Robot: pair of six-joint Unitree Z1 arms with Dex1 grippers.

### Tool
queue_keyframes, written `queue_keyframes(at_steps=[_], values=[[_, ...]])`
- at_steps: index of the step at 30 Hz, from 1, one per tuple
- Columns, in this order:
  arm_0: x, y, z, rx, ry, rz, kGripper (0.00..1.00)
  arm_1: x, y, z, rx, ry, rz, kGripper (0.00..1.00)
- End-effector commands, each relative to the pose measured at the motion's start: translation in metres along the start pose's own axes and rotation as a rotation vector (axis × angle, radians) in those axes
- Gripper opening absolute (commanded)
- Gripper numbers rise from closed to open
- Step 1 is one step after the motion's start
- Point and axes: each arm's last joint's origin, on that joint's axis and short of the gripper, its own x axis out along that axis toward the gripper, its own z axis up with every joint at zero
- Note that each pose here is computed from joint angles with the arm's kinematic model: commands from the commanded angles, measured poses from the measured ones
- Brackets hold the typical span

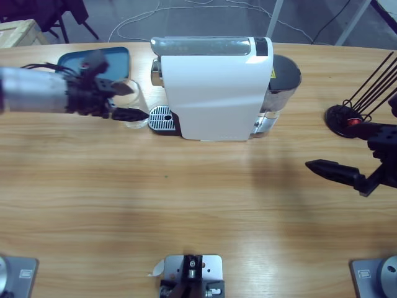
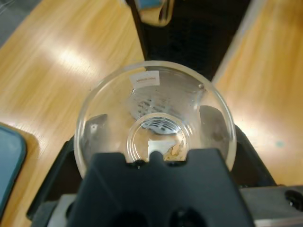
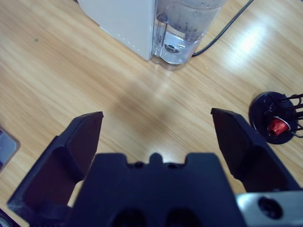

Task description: Pour coffee

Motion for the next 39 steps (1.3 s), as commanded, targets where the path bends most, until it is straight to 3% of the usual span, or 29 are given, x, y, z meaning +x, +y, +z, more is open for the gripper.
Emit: queue_keyframes(at_steps=[1, 7, 28, 29, 30, 31, 39], values=[[0.046, 0.022, -0.002, 0.022, 0.018, -0.056, 0.0, 0.003, -0.001, -0.011, -0.03, 0.044, -0.022, 1.0], [0.055, 0.016, -0.001, 0.033, 0.042, -0.098, 0.0, 0.003, -0.001, -0.01, -0.022, 0.041, -0.031, 1.0], [0.06, 0.0, 0.004, 0.041, 0.049, -0.157, 0.0, 0.008, -0.001, -0.014, -0.023, 0.05, -0.049, 1.0], [0.06, 0.0, 0.004, 0.041, 0.05, -0.157, 0.486, 0.008, -0.001, -0.014, -0.023, 0.05, -0.049, 1.0], [0.061, 0.0, 0.004, 0.04, 0.052, -0.154, 0.887, 0.008, -0.001, -0.014, -0.023, 0.05, -0.049, 1.0], [0.062, 0.003, 0.005, 0.023, 0.06, -0.133, 0.983, 0.008, -0.001, -0.014, -0.023, 0.05, -0.048, 1.0], [0.057, 0.002, -0.001, -0.028, 0.073, -0.13, 1.0, 0.009, -0.001, -0.015, -0.023, 0.05, -0.048, 1.0]])
